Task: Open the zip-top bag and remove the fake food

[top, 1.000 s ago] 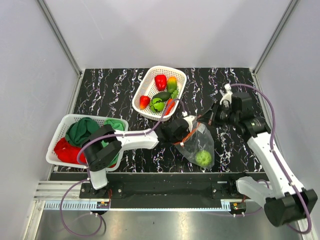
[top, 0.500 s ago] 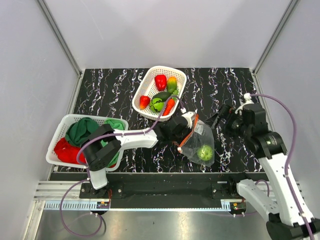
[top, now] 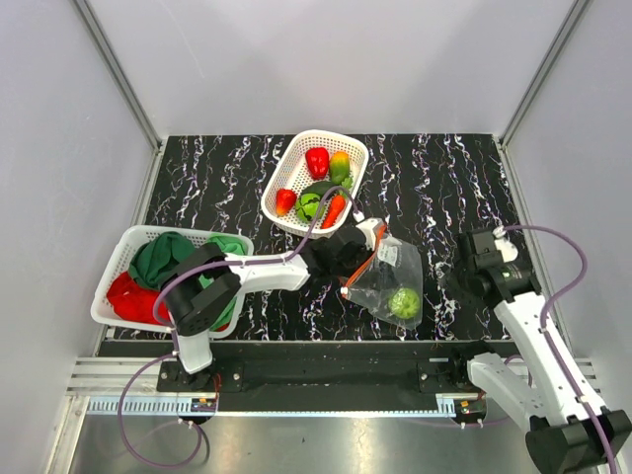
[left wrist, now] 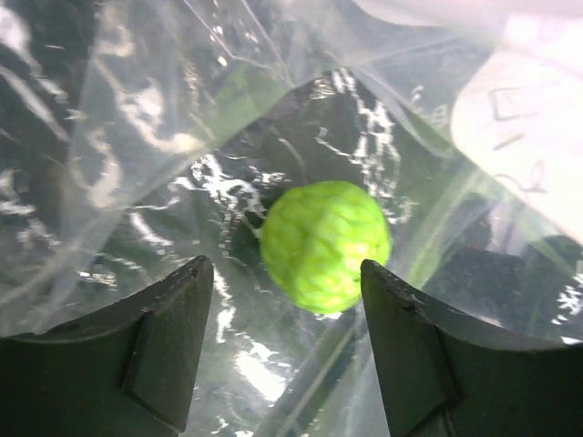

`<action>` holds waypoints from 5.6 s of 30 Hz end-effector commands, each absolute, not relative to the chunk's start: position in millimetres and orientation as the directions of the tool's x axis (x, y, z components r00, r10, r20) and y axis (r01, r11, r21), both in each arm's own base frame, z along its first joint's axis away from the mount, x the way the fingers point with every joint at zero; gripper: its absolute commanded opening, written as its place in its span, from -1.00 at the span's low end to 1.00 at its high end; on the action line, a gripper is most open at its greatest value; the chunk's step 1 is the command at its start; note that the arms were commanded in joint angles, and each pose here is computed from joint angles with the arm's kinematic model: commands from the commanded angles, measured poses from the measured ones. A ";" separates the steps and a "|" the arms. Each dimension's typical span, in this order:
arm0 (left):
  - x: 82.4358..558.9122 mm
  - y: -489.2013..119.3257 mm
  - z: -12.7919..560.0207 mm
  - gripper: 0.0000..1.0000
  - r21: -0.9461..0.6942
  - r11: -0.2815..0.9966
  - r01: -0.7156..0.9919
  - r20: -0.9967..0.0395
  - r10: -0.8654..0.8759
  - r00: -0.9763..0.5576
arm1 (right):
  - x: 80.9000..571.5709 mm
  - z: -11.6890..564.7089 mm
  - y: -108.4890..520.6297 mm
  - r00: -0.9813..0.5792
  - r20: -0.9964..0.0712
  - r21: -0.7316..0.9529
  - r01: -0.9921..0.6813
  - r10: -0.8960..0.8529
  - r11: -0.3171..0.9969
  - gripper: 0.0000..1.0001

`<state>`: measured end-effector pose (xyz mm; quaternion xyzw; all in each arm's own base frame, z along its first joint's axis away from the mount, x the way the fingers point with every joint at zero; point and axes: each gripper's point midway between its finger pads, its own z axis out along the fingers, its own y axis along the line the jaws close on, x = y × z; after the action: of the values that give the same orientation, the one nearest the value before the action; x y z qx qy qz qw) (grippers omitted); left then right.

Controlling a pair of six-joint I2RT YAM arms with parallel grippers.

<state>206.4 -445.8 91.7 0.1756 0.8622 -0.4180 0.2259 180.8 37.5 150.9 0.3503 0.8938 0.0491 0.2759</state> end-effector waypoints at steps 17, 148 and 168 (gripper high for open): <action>171.0 -479.1 80.7 0.54 -0.749 0.451 0.486 -0.445 0.202 -0.873 | 165.7 77.7 97.0 -0.623 -0.112 0.431 0.672 0.774 0.602 -0.85; 259.7 -397.1 220.5 -1.00 -0.784 0.282 0.553 -0.572 0.015 -0.820 | 285.2 171.1 122.7 -0.447 -0.074 0.990 0.077 0.891 0.121 -0.44; 386.6 -248.3 208.7 -1.00 -0.561 0.757 0.334 -0.705 -0.226 -0.672 | 337.3 150.2 17.8 -0.237 -0.467 0.750 0.405 0.852 0.523 -1.00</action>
<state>350.3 -271.1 202.3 0.0627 0.8444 -0.3964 0.3549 330.6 35.6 138.3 0.4299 0.7391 0.2922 0.4284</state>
